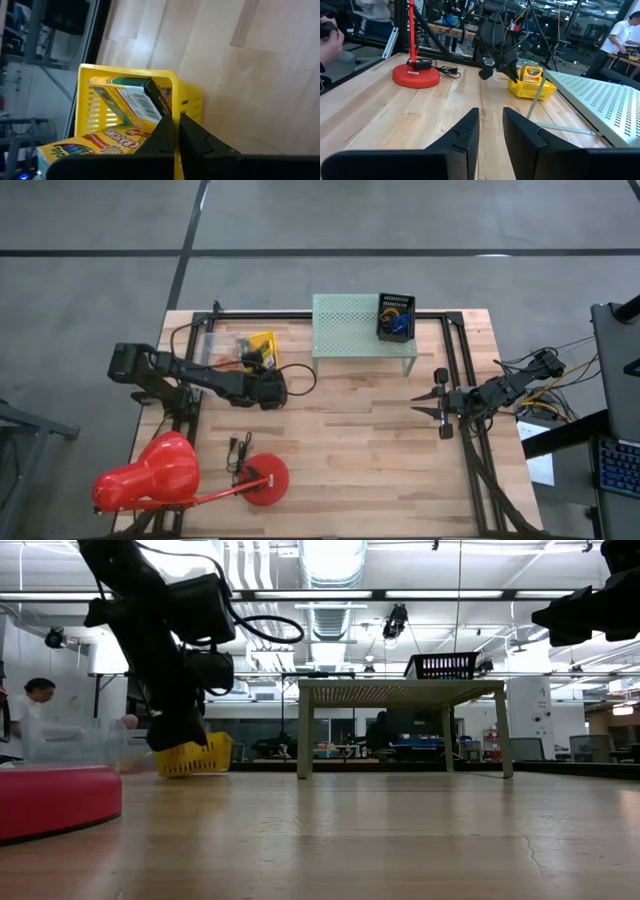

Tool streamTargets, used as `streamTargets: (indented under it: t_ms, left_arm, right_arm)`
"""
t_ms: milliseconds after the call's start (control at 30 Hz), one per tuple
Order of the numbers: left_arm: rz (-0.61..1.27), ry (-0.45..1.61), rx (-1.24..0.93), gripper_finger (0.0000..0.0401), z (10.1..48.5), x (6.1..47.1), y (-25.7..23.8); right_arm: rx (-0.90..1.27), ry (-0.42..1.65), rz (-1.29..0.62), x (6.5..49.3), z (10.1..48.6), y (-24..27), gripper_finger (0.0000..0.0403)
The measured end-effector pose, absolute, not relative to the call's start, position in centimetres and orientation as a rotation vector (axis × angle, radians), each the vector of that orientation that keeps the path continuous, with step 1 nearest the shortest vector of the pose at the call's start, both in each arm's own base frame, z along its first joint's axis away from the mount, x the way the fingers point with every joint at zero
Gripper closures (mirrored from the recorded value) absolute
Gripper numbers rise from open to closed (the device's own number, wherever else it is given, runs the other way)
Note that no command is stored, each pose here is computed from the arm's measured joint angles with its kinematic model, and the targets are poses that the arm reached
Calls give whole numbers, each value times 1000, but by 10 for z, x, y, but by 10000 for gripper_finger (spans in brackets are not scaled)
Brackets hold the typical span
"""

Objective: Pick & Place Office Desk Supplies
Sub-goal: Put the yellow bin with the crayons on the shelf

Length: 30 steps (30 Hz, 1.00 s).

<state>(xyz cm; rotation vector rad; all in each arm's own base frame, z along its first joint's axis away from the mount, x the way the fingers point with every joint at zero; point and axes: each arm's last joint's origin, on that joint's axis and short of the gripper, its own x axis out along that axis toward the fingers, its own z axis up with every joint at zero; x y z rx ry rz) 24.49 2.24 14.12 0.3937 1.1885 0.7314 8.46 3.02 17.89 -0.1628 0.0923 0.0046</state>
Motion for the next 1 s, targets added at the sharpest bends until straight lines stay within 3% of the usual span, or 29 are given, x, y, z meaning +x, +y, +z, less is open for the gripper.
streamTargets:
  t_ms: [600,1000]
  left_arm:
    - [709,1204,502,399,142,246,18]
    - [660,1206,524,399,173,265,14]
  right_arm:
    - [-163,92,4,85,179,30,312]
    - [-163,92,4,85,179,30,328]
